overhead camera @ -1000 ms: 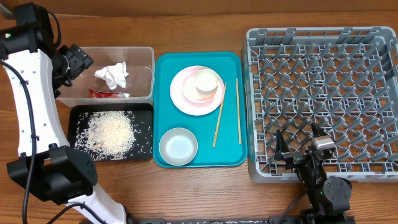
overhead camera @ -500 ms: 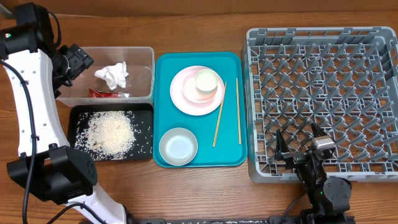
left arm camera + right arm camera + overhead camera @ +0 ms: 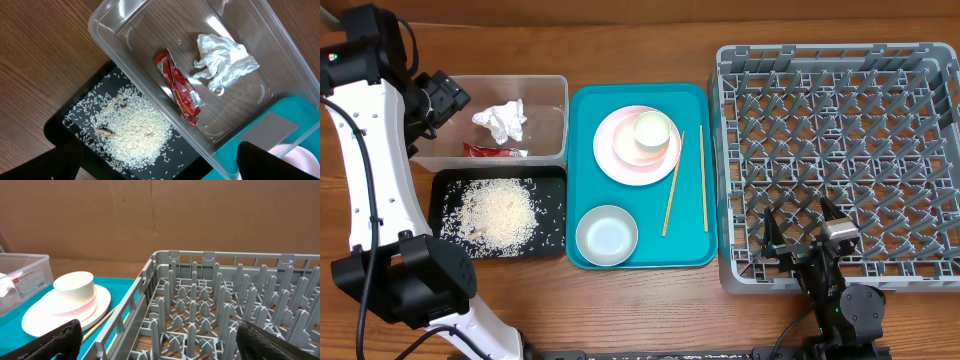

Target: Sort waste into correct bins and load items into the dishwasher

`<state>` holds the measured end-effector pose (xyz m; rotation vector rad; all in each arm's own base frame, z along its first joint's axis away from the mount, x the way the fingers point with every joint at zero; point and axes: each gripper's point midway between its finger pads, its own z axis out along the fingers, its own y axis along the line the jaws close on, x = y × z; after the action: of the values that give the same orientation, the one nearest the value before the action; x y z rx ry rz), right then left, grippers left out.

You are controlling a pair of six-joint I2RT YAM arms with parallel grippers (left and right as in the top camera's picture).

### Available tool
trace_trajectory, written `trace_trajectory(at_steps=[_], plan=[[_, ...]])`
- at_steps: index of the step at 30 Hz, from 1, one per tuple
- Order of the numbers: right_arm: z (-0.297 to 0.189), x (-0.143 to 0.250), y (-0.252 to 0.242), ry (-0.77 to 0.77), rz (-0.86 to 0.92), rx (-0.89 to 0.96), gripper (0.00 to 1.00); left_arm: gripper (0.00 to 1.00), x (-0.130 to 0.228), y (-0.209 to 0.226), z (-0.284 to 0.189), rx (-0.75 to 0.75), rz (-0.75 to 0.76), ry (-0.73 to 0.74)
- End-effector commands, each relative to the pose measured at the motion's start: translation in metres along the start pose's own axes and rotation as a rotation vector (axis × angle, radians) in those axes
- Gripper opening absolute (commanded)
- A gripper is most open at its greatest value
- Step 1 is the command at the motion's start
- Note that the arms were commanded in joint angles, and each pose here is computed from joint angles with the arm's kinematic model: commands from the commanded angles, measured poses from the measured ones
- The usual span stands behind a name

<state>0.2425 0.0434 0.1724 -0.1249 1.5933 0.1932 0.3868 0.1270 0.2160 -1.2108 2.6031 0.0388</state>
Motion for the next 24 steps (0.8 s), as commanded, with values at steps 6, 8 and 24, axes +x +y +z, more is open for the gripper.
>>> trace_trajectory(at_steps=[6,8,24], plan=[[-0.001,0.0,0.014,-0.009,0.002,-0.084,1.0,1.0,-0.003,0.002,-0.003,-0.006,0.012,-0.016],[-0.001,0.0,0.021,-0.01,0.001,-0.126,1.0,1.0,-0.003,0.002,-0.003,-0.006,0.012,-0.016],[-0.009,-0.001,0.054,0.004,0.099,-0.324,1.0,1.0,-0.003,0.002,-0.003,-0.006,0.013,-0.016]])
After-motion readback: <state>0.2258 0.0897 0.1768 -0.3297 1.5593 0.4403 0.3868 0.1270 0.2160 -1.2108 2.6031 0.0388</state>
